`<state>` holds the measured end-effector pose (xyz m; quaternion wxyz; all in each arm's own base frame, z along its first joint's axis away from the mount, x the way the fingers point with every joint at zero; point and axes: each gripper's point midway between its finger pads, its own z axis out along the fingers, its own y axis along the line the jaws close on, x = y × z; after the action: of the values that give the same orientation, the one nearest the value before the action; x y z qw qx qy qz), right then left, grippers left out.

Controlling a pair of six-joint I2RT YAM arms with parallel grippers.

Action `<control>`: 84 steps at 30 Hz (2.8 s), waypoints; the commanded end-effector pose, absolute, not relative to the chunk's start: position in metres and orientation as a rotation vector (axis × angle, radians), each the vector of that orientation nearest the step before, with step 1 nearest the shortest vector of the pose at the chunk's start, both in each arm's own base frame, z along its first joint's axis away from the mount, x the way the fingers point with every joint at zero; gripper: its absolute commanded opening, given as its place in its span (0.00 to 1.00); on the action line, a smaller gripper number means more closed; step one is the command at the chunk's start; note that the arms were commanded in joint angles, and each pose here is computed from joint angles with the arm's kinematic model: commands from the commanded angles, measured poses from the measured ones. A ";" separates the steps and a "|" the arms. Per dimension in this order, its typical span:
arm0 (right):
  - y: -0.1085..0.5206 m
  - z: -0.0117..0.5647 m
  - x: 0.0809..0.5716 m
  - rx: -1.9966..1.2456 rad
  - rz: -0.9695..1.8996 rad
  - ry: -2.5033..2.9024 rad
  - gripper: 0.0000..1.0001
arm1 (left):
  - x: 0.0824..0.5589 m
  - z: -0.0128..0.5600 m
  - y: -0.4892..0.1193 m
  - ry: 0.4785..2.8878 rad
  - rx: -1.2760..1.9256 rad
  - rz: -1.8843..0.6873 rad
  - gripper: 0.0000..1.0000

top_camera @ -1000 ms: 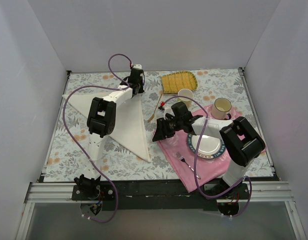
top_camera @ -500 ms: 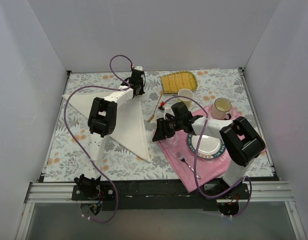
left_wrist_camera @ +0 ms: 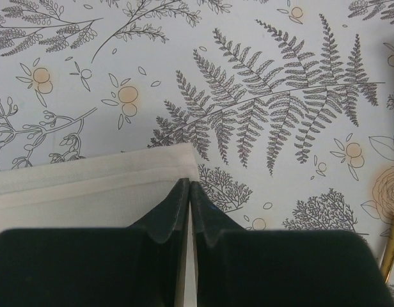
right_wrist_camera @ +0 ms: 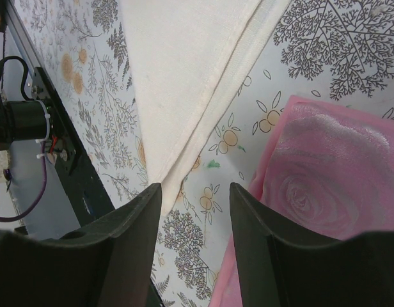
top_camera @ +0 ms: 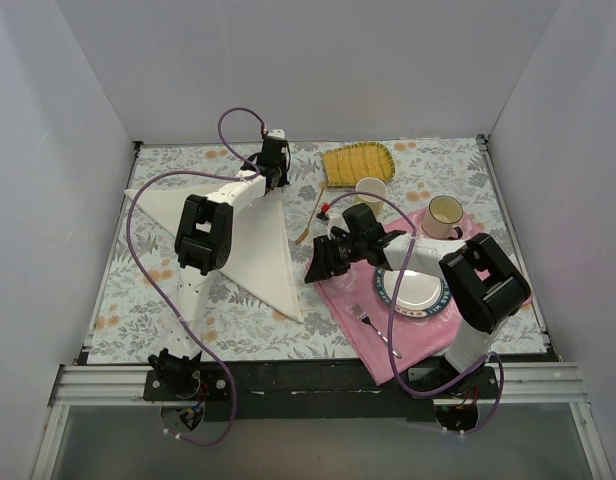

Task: Fold the napkin, place the utensils inside, and roll it up
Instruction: Fold the napkin, then grab a utensil with the right arm

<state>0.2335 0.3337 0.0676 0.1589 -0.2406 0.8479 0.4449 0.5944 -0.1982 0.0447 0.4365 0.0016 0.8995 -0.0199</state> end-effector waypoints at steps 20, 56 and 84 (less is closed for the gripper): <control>0.393 0.074 0.207 -0.976 1.321 2.347 0.52 | 0.564 0.182 -0.150 2.086 -0.262 -0.156 0.34; 0.236 0.075 0.184 -0.868 0.344 2.688 0.66 | 0.458 0.161 -0.091 2.166 -0.545 -0.609 0.56; 0.327 0.136 0.405 0.051 0.317 2.527 0.64 | 0.358 0.156 -0.151 2.268 -0.444 -0.672 0.56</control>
<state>0.3765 0.3224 0.1564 0.2897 -0.0922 0.9399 0.1554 0.3677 -0.1663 0.1389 0.3355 -0.1496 0.8873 -0.2788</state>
